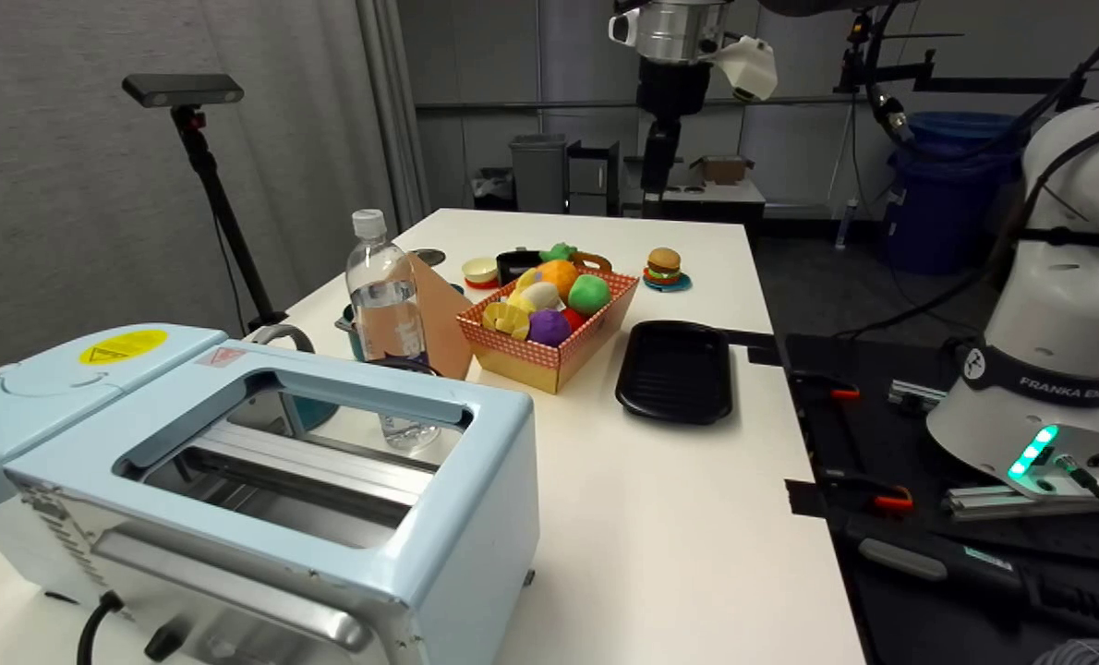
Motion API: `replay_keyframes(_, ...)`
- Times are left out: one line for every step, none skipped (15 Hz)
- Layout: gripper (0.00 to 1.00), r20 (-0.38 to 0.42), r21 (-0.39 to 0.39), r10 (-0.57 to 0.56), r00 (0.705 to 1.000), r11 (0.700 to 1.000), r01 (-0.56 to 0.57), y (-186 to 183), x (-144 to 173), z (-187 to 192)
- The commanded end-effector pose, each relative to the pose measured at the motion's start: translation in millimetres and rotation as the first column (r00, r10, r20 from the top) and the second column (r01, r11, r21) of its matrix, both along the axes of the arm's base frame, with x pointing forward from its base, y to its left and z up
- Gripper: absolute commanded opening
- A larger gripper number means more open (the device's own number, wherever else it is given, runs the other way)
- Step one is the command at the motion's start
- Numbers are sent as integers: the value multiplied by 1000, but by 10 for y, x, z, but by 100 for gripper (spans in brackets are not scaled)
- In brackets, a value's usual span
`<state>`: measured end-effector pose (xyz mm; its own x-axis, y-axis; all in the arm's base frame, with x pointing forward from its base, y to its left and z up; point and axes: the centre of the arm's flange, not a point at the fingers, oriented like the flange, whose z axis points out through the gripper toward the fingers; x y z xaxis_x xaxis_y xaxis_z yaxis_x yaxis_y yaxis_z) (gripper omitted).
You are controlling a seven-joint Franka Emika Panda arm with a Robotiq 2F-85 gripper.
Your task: Take the pear plush toy from the box and place it on the oven tray
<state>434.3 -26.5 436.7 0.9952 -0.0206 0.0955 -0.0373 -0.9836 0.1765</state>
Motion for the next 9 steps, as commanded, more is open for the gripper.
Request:
replay_keyframes(100, -10, 27, 40, 999, 999, -39, -143, 234, -96)
replay_keyframes(100, -17, 29, 51, 999, 998, -50, -158, 272, -137)
replay_keyframes(100, -26, 30, 65, 998, 997, -65, -167, 321, -180)
replay_keyframes(100, -36, 31, 79, 996, 996, -78, -171, 373, -231)
replay_keyframes(100, -44, 32, 94, 995, 995, -92, -168, 434, -283)
replay_keyframes(100, -50, 33, 108, 993, 994, -106, -162, 489, -327)
replay_keyframes(100, -58, 35, 120, 991, 992, -119, -150, 557, -387)
replay_keyframes(100, -65, 35, 132, 989, 991, -130, -141, 614, -437)
replay_keyframes(100, -71, 37, 145, 987, 989, -143, -126, 685, -491)
